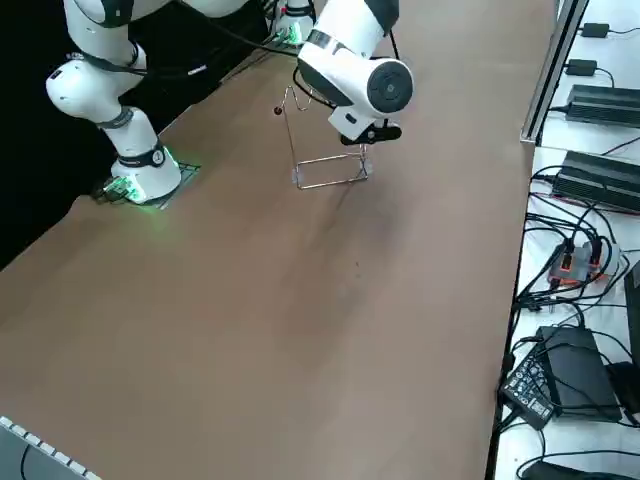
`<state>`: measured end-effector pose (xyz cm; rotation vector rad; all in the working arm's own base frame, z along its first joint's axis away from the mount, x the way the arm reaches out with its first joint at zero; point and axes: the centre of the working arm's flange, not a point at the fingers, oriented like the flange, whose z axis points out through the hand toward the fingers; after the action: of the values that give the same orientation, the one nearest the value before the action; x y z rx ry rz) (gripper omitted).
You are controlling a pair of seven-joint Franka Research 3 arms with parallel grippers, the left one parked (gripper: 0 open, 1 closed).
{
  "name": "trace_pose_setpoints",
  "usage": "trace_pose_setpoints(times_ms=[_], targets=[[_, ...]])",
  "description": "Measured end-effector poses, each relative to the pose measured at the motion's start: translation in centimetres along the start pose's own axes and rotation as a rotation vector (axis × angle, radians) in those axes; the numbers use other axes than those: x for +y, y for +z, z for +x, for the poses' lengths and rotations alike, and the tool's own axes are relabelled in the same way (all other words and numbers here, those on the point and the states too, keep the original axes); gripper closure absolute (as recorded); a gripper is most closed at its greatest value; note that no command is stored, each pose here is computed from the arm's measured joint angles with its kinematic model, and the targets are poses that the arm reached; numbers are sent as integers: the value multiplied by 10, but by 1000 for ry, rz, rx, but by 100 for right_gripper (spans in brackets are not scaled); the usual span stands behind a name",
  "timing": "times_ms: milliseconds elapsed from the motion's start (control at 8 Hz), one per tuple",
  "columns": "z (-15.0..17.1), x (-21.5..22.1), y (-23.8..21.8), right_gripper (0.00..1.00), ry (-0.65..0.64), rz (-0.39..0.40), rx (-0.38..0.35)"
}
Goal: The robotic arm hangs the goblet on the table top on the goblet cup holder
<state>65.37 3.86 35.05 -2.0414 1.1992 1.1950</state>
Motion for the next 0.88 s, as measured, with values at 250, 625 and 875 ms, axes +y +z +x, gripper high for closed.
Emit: trace_pose_setpoints(times_ms=[250,625,875], targets=[[3,2,5,91,10,-31,17],[8,8,13,91,27,-61,24],[1,8,12,91,19,-60,28]])
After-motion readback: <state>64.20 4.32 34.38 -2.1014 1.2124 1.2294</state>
